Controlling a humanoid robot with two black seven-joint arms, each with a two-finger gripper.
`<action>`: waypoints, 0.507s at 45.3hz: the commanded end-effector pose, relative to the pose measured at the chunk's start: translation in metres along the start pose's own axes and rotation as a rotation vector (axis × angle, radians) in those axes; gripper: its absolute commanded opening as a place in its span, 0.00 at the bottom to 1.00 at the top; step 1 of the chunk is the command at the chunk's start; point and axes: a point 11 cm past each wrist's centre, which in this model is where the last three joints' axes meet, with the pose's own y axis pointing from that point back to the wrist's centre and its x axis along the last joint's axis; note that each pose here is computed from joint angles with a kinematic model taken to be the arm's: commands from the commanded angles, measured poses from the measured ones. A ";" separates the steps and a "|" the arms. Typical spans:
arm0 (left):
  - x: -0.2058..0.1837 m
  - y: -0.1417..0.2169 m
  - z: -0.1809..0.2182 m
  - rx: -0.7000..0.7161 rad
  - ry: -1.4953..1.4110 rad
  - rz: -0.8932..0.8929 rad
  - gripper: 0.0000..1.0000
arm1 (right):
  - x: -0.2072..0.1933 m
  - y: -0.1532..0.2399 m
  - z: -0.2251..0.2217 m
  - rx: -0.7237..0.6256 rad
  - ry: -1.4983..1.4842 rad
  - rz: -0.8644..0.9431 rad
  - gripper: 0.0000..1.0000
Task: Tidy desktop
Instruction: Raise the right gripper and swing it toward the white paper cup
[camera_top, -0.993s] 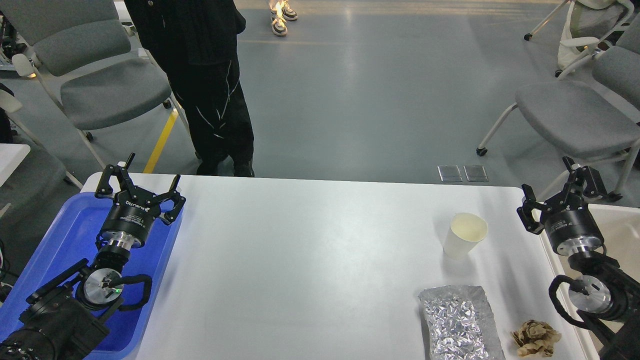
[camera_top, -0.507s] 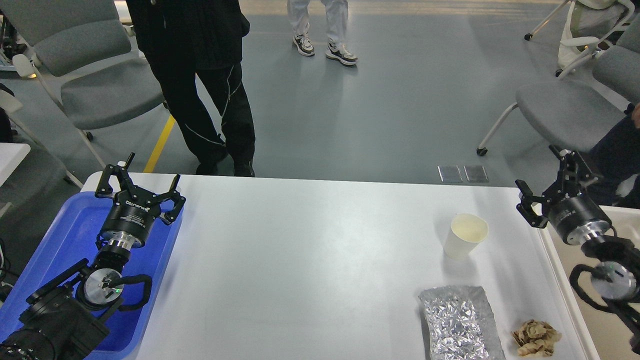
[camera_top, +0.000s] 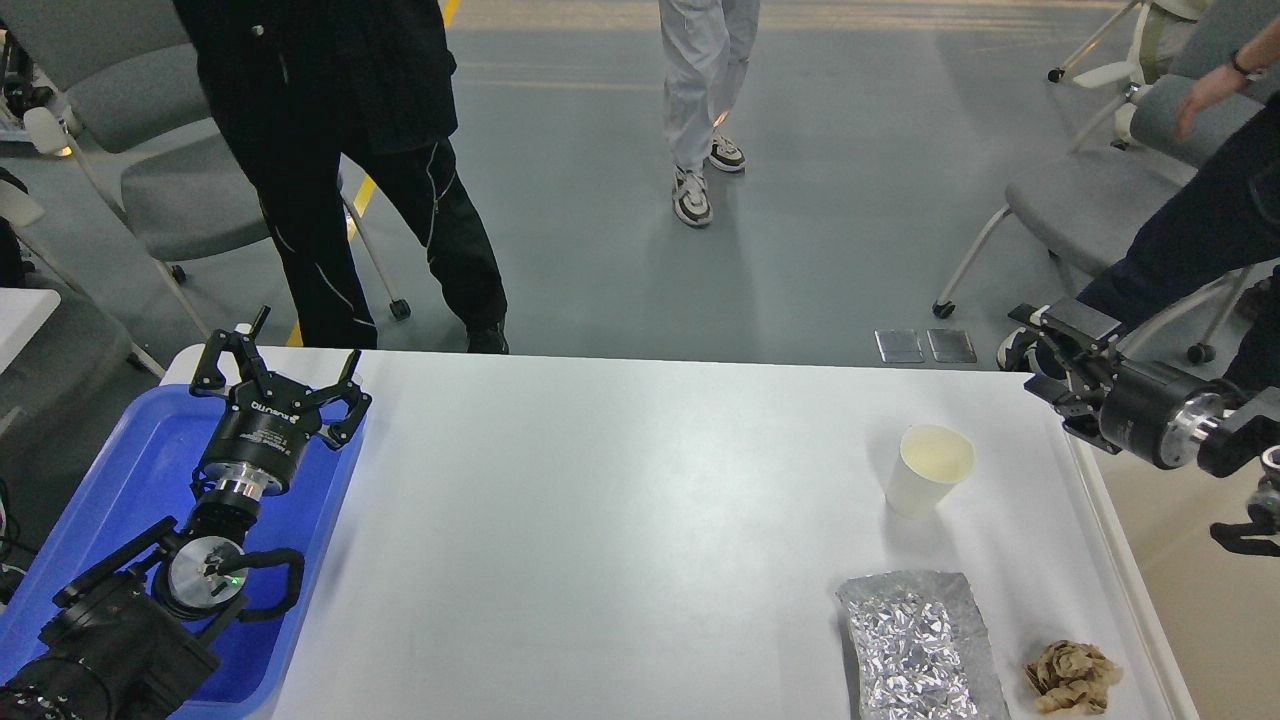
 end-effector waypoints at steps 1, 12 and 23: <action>0.000 0.000 0.000 -0.001 0.000 0.000 1.00 | -0.004 -0.004 -0.010 -0.092 0.386 -0.141 0.98; 0.000 0.000 0.000 0.001 0.000 0.000 1.00 | -0.026 -0.007 -0.001 -0.133 0.756 -0.304 0.99; 0.000 0.000 0.000 0.002 -0.001 0.000 1.00 | -0.028 -0.002 0.018 -0.185 0.936 -0.369 1.00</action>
